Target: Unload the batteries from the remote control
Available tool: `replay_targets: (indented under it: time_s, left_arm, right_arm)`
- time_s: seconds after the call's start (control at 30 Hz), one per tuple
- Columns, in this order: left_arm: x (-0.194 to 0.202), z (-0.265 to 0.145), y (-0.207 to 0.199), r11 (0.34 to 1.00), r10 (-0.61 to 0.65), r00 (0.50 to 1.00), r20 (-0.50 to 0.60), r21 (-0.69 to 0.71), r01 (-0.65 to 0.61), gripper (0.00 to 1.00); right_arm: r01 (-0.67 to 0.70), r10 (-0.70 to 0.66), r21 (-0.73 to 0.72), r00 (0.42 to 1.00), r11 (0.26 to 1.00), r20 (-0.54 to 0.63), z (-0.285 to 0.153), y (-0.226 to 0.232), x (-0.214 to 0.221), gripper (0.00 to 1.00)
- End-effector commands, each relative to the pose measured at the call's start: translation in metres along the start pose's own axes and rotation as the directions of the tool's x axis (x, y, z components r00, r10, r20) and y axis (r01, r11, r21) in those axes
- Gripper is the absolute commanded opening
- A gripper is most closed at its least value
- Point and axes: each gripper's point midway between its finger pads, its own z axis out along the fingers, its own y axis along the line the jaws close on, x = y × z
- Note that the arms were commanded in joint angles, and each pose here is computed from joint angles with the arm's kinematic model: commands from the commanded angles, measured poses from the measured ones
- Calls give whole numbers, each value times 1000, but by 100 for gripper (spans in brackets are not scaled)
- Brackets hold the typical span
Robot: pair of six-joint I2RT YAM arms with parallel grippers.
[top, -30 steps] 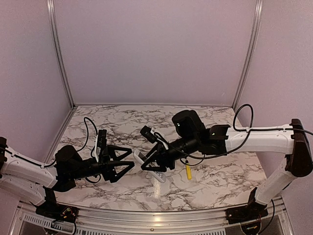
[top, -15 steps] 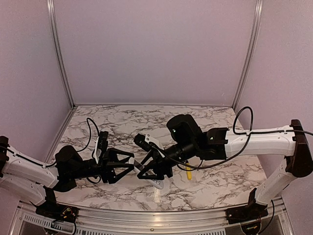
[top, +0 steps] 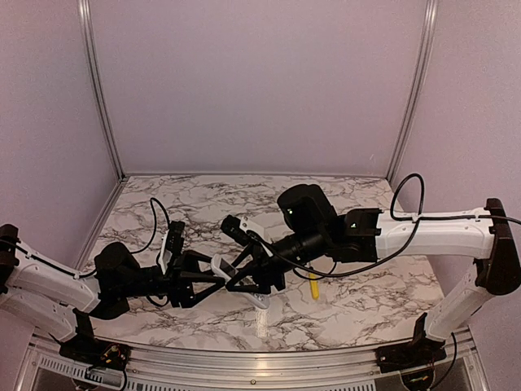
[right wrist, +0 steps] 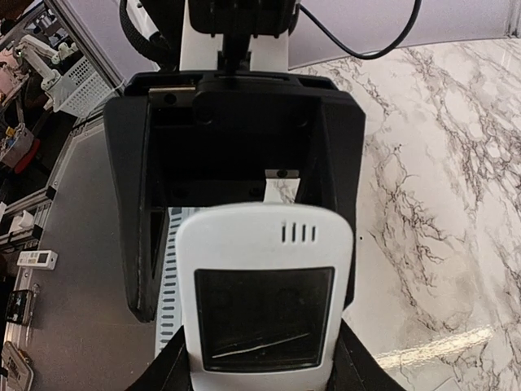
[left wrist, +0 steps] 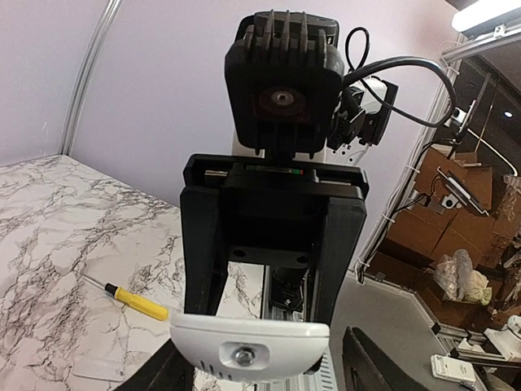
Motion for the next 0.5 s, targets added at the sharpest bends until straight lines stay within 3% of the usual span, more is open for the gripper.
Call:
replay_targets:
  time_s: [0.0, 0.1, 0.2, 0.47]
  left_arm:
    - [-12, 3, -11, 999, 11, 999, 41, 46, -13, 67]
    - [-16, 1, -11, 999, 6, 998, 57, 35, -8, 78]
    - [-17, 0, -10, 1000, 4, 998, 66, 24, -6, 80]
    - [-18, 0, -7, 1000, 2, 997, 72, 13, -3, 70]
  right_arm:
    - [29, -29, -27, 999, 999, 23, 0, 7, -11, 25]
    - [30, -30, -36, 999, 999, 21, 1, 8, -10, 25]
    - [31, -30, -41, 999, 999, 21, 1, 8, -10, 25]
    - [43, -42, -71, 999, 997, 18, 4, 15, -8, 24]
